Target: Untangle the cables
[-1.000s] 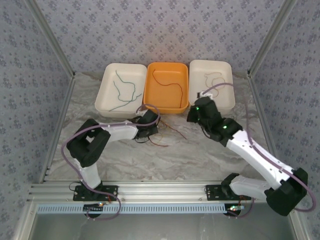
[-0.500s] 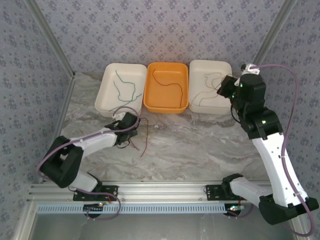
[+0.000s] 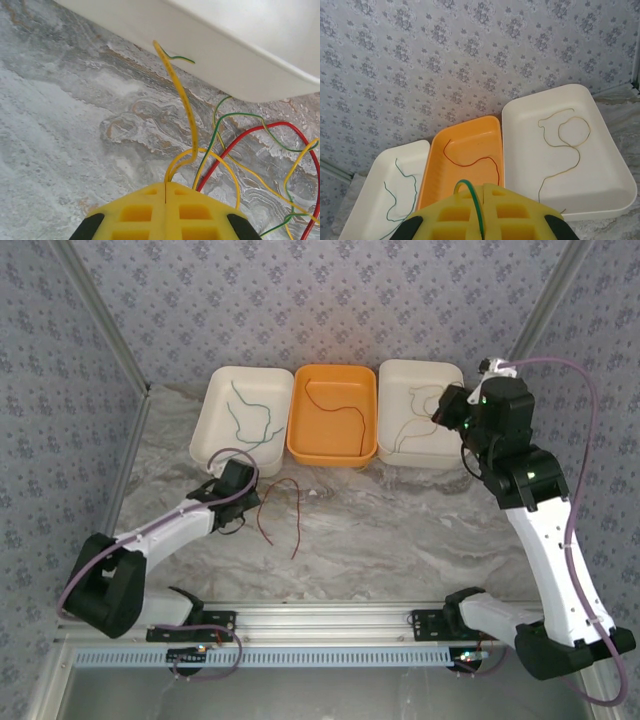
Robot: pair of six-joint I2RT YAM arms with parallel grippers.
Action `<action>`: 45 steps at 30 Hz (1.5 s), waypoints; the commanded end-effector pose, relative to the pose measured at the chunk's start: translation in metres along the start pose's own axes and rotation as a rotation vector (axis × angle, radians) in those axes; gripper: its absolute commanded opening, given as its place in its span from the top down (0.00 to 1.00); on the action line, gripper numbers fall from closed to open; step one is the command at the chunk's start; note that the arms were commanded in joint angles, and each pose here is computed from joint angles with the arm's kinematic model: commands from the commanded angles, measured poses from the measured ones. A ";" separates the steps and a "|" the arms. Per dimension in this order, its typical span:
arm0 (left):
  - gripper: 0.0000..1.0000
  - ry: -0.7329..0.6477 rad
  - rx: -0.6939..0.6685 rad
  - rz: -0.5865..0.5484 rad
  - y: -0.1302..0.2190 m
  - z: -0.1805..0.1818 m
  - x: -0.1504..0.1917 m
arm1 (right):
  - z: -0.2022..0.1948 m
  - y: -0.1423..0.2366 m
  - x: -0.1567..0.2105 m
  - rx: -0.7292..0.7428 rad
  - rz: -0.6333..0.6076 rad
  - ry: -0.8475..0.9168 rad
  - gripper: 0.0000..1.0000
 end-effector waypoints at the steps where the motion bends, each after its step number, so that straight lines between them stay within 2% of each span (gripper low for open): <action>1: 1.00 0.015 -0.037 0.004 0.007 0.019 -0.001 | 0.004 0.025 -0.026 0.009 -0.100 -0.005 1.00; 6: 1.00 0.075 -0.085 0.015 0.012 0.053 -0.003 | 0.002 0.042 -0.053 0.068 -0.191 -0.031 1.00; 12: 1.00 0.168 -0.081 -0.005 0.024 0.089 -0.009 | -0.004 0.055 -0.078 0.096 -0.260 -0.065 1.00; 18: 1.00 0.193 -0.071 0.013 0.027 0.104 -0.015 | -0.011 0.055 -0.084 0.114 -0.279 -0.089 1.00; 21: 0.93 0.206 -0.076 0.016 0.027 0.110 -0.016 | -0.015 0.054 -0.086 0.124 -0.287 -0.097 1.00; 23: 0.95 0.222 -0.071 0.020 0.026 0.115 -0.017 | -0.015 0.054 -0.089 0.108 -0.286 -0.101 1.00; 24: 1.00 0.229 -0.055 0.022 0.025 0.116 -0.017 | -0.014 0.053 -0.091 0.098 -0.286 -0.101 1.00; 26: 1.00 0.226 -0.009 0.018 0.024 0.113 -0.019 | -0.011 0.051 -0.090 0.060 -0.260 -0.100 1.00; 30: 1.00 0.219 0.188 0.012 0.023 0.094 -0.026 | 0.000 0.049 -0.085 -0.039 -0.196 -0.089 1.00; 32: 0.92 0.185 0.264 0.000 0.024 0.079 -0.030 | 0.006 0.054 -0.083 -0.080 -0.187 -0.082 1.00; 35: 0.73 0.112 0.362 0.017 0.023 0.048 -0.035 | 0.017 0.063 -0.085 -0.152 -0.177 -0.072 1.00; 37: 0.50 0.071 0.388 0.032 0.022 0.029 -0.035 | 0.028 0.071 -0.085 -0.204 -0.173 -0.062 1.00; 39: 0.35 0.059 0.388 0.041 0.020 0.017 -0.036 | 0.036 0.078 -0.086 -0.251 -0.172 -0.058 1.00; 42: 0.25 0.067 0.390 0.010 0.028 0.010 -0.038 | 0.053 0.080 -0.084 -0.340 -0.131 -0.051 1.00; 45: 0.25 0.082 0.398 -0.084 0.052 0.011 -0.042 | 0.071 0.068 -0.073 -0.437 -0.037 -0.034 1.00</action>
Point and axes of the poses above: each hand's point on the last joint's axis, 136 mm out from that joint toward the fingers, its own y axis back along the fingers, its own z axis along the line the jaws close on, x = y × z, the point moved 10 cm from there along y, back along the fingers, and after that the axes turned 11 degrees about -y, right-handed, at the moved point
